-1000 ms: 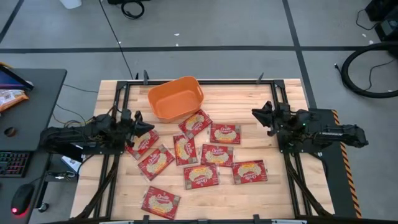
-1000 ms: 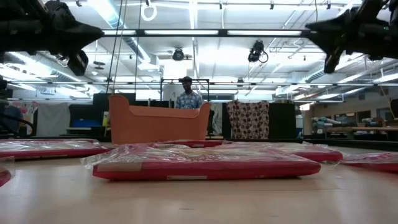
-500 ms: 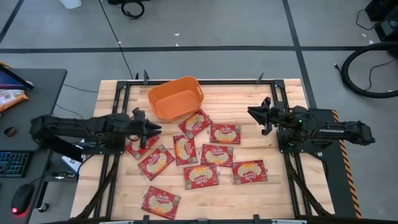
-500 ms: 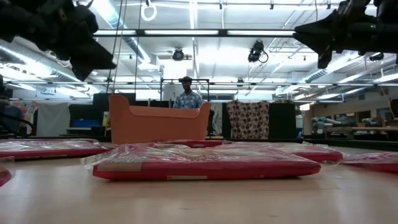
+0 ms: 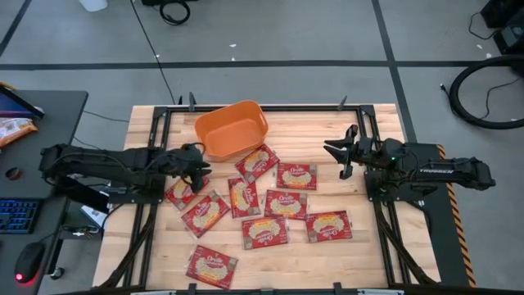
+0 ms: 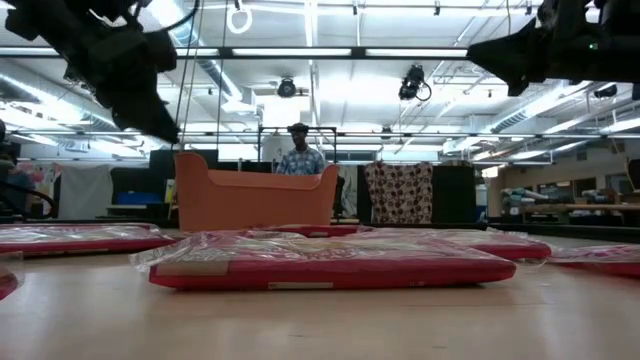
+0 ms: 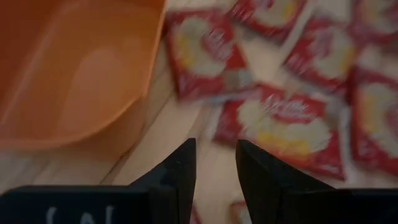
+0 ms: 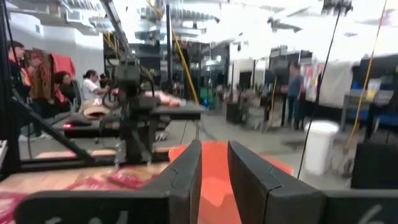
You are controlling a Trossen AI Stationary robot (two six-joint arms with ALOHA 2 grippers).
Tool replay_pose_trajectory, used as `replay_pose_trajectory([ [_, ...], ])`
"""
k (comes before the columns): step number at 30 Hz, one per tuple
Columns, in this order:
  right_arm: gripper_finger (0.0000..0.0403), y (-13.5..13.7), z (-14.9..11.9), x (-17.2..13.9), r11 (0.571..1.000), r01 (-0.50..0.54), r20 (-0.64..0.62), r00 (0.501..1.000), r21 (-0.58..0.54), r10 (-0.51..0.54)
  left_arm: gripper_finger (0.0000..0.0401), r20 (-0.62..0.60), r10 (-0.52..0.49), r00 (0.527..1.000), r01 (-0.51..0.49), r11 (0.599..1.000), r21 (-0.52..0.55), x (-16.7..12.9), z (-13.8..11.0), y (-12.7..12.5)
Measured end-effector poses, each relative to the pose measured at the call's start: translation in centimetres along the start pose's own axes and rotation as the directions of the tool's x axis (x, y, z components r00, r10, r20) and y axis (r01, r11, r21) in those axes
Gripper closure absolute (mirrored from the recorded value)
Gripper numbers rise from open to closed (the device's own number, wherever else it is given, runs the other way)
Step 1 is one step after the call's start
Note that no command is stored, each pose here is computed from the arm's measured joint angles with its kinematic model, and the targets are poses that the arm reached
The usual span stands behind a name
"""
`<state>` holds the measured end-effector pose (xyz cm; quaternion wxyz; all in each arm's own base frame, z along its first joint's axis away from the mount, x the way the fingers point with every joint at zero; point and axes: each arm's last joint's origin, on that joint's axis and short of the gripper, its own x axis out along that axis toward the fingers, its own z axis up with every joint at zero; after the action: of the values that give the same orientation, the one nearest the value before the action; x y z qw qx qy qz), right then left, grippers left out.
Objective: Sort popcorn bags into baskets
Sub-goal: Put the red popcorn pack into the orange bin
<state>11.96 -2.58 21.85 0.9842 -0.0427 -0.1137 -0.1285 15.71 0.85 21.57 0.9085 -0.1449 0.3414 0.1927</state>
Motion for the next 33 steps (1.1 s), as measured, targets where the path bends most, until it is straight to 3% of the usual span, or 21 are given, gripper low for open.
replay_pose_trajectory([
  [6, 0.0319, 0.0, -0.2, 0.4, 0.991, 0.008, -0.014, 1.000, -0.134, -0.010, 0.0282, -0.132, 0.089, 0.987, -0.094, 0.995, -0.031, 0.5, 0.9, -0.4],
  [10, 0.0319, -0.3, -0.6, 0.5, 0.976, 0.077, -0.051, 0.995, -0.203, -0.090, 0.0282, -0.237, 0.154, 0.959, -0.172, 0.983, -0.057, 1.6, 0.9, -0.7],
  [17, 0.0319, -1.0, -0.5, 0.5, 0.956, 0.137, -0.035, 0.988, -0.260, -0.152, 0.0241, -0.465, 0.279, 0.840, -0.328, 0.944, -0.026, 3.2, 0.1, -0.9],
  [22, 0.0319, -1.3, -0.4, 0.6, 0.956, 0.109, -0.015, 0.993, -0.274, -0.118, 0.0205, -0.619, 0.274, 0.736, -0.395, 0.917, -0.064, 4.8, -0.4, -1.5],
  [28, 0.0320, -1.5, -0.2, 0.7, 0.960, 0.072, 0.004, 0.997, -0.269, -0.074, 0.0200, -0.688, 0.296, 0.662, -0.447, 0.893, -0.046, 7.1, -1.0, -2.7],
  [33, 0.0322, -1.6, -0.7, 0.9, 0.961, 0.067, -0.029, 0.997, -0.267, -0.078, 0.0200, -0.716, 0.297, 0.632, -0.449, 0.893, -0.027, 8.5, -0.6, -4.7],
])
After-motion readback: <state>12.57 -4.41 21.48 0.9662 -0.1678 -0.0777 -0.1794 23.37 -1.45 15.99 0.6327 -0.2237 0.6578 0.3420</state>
